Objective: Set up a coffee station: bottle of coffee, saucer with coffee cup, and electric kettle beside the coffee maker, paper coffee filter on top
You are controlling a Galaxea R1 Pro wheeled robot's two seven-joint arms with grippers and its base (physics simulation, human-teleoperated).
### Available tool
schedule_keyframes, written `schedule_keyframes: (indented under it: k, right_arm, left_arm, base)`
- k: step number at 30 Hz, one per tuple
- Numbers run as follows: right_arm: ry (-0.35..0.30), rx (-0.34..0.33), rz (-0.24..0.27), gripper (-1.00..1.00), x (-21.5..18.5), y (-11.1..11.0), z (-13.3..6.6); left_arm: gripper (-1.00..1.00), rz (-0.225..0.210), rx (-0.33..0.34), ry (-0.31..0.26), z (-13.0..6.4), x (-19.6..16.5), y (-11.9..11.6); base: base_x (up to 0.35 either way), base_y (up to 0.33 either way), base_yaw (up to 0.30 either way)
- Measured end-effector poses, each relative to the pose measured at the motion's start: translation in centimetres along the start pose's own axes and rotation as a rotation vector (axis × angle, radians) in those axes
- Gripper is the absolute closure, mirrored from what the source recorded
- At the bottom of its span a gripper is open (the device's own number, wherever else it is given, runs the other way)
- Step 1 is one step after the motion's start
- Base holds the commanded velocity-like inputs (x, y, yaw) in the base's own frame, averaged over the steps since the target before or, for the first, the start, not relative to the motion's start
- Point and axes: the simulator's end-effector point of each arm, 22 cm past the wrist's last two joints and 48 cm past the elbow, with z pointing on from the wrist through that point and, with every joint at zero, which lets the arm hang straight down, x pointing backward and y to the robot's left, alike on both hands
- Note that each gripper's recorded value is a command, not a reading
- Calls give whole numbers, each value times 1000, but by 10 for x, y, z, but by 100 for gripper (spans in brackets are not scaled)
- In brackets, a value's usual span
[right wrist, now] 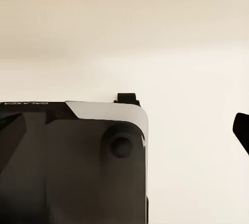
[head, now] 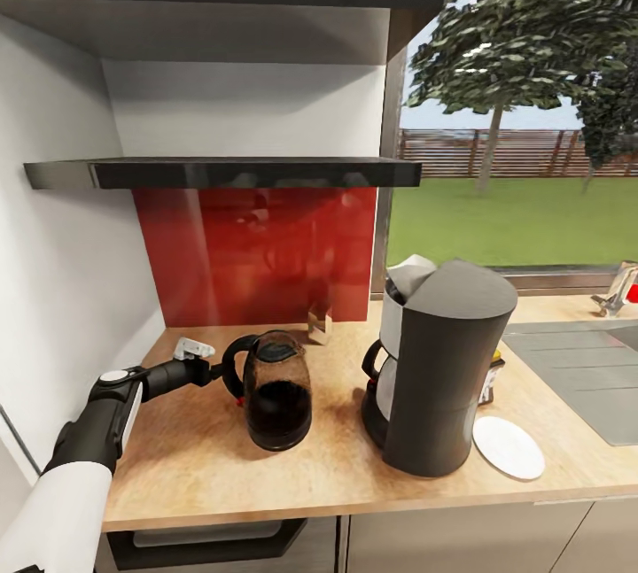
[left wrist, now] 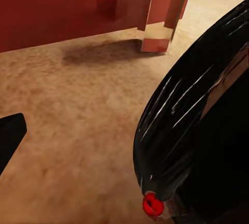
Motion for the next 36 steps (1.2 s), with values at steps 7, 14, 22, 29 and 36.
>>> schedule_keyframes:
  k: [7, 14, 22, 29, 36]
  right_arm:
    - [0, 0, 0, -100, 0, 0, 0]
    - [0, 0, 0, -100, 0, 0, 0]
    - [0, 0, 0, -100, 0, 0, 0]
    - [0, 0, 0, -100, 0, 0, 0]
    - [0, 0, 0, -100, 0, 0, 0]
  left_arm:
    - [-100, 19, 21, 14, 8, 1, -13]
    - [100, 19, 32, 15, 11, 1, -20]
    - [100, 16, 35, 11, 13, 0, -22]
    - [100, 17, 35, 10, 13, -1, -22]
    - [100, 20, 36, 11, 12, -1, -22]
  base:
    - [0, 0, 0]
    - [0, 0, 0]
    - [0, 0, 0]
    - [0, 0, 0]
    - [0, 0, 0]
